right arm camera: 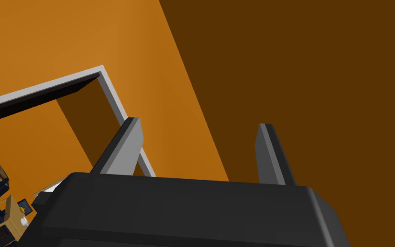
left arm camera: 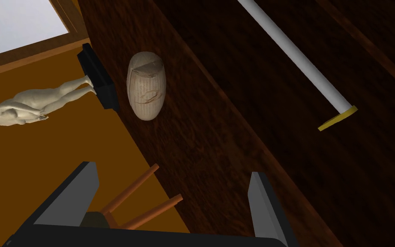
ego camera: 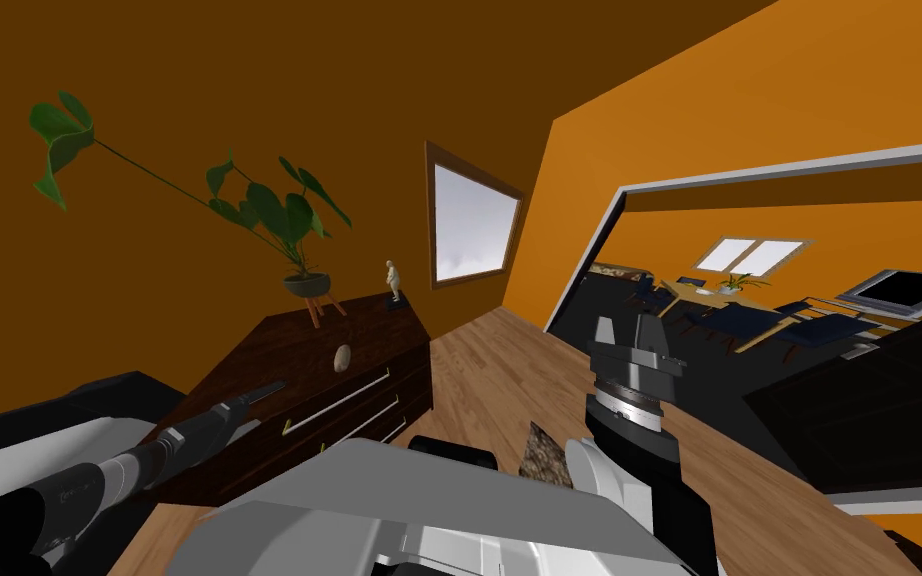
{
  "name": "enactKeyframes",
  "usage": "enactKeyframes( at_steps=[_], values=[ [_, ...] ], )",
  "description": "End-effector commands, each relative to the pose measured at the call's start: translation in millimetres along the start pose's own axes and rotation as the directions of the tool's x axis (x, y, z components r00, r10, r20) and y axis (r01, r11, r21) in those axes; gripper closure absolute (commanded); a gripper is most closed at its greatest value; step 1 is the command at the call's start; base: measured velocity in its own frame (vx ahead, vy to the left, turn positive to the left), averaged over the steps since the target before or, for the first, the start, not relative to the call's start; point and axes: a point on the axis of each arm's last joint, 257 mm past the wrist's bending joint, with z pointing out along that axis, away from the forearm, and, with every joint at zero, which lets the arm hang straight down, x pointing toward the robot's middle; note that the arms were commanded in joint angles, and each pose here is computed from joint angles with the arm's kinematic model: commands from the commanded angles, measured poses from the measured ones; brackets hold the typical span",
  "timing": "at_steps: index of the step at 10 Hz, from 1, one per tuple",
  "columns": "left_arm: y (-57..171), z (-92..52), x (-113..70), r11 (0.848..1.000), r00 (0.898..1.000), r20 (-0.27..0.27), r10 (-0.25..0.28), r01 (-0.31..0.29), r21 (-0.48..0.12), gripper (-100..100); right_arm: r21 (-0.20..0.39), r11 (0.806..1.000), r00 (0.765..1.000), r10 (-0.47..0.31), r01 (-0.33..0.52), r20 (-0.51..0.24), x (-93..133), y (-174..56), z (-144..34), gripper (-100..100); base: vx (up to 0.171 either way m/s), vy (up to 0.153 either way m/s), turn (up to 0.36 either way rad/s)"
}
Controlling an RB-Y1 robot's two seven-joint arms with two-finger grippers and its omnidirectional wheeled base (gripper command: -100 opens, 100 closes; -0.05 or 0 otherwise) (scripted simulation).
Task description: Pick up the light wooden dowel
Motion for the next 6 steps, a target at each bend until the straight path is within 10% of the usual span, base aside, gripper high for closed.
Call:
enactKeyframes(
  at_steps=[1,6],
  values=[
    [0.4,0.1,-1.0,1.0,1.0,-0.001,0.002,-0.002,-0.005,-100,0.0,1.0,1.0,0.0,0.0,0.0,0.0,0.0,0.0,0,0.013,-0.009,-0.056],
    [7.6,-1.4,-7.9,0.999,1.0,-0.006,0.018,-0.018,-0.041,-100,0.0,1.0,1.0,0.0,0.0,0.0,0.0,0.0,0.0,0,0.012,-0.008,-0.06]
  ],
)
